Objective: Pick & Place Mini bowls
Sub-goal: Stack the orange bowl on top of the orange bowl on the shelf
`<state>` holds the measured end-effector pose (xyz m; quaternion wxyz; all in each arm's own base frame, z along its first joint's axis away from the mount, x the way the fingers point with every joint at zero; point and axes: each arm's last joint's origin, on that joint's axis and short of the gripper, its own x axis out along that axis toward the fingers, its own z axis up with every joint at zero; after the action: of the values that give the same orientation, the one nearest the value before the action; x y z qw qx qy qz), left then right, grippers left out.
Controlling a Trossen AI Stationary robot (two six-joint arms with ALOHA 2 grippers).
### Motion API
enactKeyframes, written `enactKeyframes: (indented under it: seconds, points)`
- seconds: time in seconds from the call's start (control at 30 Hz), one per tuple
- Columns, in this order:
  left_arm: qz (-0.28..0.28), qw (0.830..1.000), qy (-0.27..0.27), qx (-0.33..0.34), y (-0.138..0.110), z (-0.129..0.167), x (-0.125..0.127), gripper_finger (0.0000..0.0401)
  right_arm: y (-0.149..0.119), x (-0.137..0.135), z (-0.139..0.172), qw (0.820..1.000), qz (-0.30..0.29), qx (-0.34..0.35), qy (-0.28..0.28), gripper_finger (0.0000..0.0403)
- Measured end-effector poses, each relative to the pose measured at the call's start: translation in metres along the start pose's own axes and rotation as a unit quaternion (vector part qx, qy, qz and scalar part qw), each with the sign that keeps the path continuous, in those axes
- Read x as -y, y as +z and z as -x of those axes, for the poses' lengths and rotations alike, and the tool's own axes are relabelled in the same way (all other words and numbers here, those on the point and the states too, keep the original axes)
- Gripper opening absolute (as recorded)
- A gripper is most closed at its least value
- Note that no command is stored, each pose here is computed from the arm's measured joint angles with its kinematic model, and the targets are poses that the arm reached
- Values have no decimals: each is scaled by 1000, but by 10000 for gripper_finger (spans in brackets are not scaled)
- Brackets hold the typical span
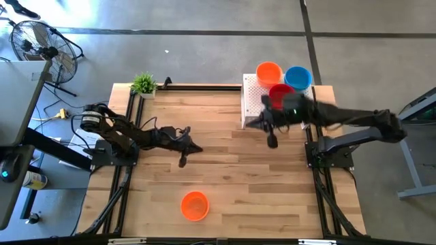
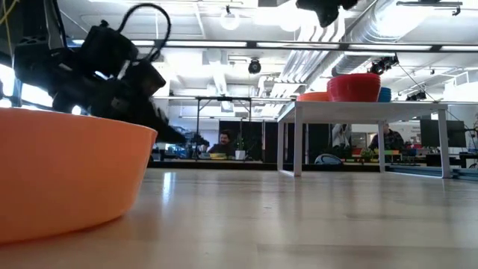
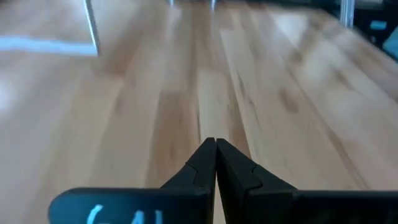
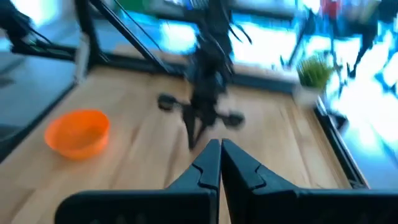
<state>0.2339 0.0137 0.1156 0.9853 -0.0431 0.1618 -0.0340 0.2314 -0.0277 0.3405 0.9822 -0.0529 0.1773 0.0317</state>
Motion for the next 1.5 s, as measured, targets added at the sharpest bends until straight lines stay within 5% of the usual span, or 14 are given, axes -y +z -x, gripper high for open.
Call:
enactKeyframes:
  seconds: [0.23,0.47,0.73,1.0,1.3,1.5]
  points:
    - [15,995,-41,-88,-4,-9,20,9,-60,-36,-15,989,45,139,20,1]
    - [-10,979,-59,-192,17,-27,68,28,-93,-57,-18,983,63,171,-6,1]
    - [-28,939,-28,-343,58,-35,125,110,-92,-70,-17,980,89,177,-7,1]
    - [36,927,-78,-364,84,-33,148,172,-92,-74,-17,980,93,177,2,1]
    - [63,920,-83,-378,81,-33,153,174,-92,-74,-17,980,93,177,3,1]
    - [68,907,-85,-407,64,-46,154,134,-92,-74,-17,980,93,176,3,1]
